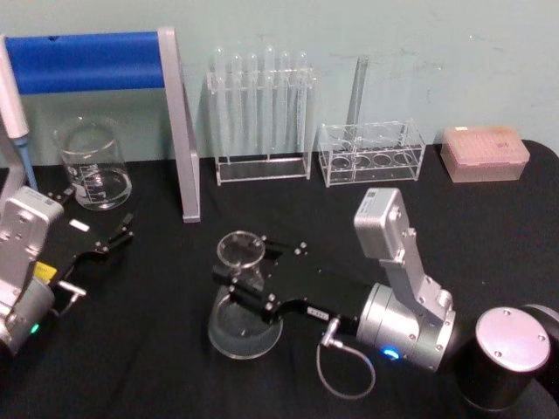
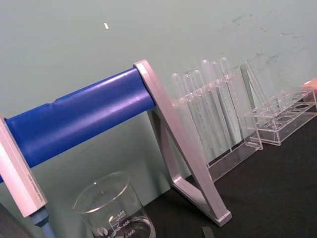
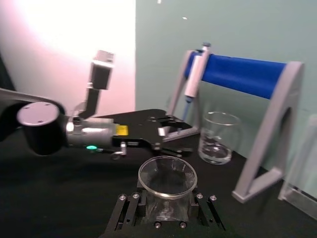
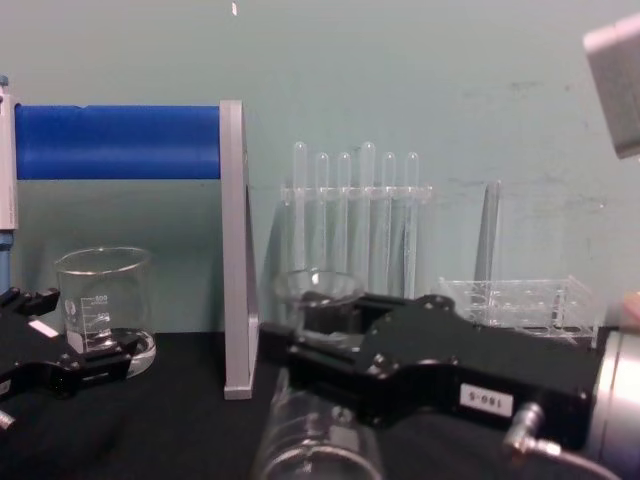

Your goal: Grasp the erlenmeyer flask with one hand, shake it three times, then place it back.

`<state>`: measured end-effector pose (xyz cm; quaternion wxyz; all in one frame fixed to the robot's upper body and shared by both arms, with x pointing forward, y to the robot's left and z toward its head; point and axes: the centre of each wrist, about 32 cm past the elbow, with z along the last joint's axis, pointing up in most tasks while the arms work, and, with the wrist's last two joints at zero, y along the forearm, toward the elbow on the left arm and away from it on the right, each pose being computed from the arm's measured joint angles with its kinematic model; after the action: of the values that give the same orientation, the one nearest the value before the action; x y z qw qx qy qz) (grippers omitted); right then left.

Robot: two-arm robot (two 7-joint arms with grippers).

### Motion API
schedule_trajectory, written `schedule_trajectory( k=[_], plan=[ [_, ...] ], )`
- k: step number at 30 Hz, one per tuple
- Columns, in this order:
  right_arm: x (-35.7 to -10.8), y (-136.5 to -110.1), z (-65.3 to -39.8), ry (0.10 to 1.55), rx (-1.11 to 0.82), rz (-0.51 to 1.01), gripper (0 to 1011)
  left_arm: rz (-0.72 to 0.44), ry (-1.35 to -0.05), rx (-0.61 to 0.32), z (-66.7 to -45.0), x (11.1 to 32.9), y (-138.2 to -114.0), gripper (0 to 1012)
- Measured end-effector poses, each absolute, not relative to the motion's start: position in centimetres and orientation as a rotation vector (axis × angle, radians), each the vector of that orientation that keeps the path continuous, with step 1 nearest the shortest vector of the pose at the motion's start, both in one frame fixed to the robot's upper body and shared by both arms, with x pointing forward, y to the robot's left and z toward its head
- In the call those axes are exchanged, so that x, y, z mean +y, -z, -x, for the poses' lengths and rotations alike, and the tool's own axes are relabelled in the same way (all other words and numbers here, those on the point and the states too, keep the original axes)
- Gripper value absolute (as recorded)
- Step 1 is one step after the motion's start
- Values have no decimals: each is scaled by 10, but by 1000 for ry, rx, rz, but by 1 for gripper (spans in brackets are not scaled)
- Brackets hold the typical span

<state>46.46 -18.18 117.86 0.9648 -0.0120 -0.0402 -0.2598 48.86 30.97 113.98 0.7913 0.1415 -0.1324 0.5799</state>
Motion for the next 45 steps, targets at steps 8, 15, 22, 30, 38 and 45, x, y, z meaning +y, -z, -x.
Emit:
schedule_trajectory(
  k=[8,15,22,30,38,45],
  plan=[
    [-191,-1179,-475,664,-90,19,456,-304,-1248,-285,-489,310,-1140,1002],
    [-207,-1178,-487,830,-86,19,456,-305,-1248,-285,-489,310,-1140,1001],
    [-224,-1178,-496,955,-73,16,456,-304,-1248,-285,-489,310,-1140,1001],
    [-246,-1180,-504,1095,-78,10,456,-304,-1248,-285,-489,310,-1140,1001],
    [-258,-1182,-507,1185,-92,4,456,-304,-1248,-285,-489,310,-1140,1001],
    [-260,-1182,-507,1208,-102,8,456,-305,-1248,-285,-489,310,-1140,1001]
  ],
)
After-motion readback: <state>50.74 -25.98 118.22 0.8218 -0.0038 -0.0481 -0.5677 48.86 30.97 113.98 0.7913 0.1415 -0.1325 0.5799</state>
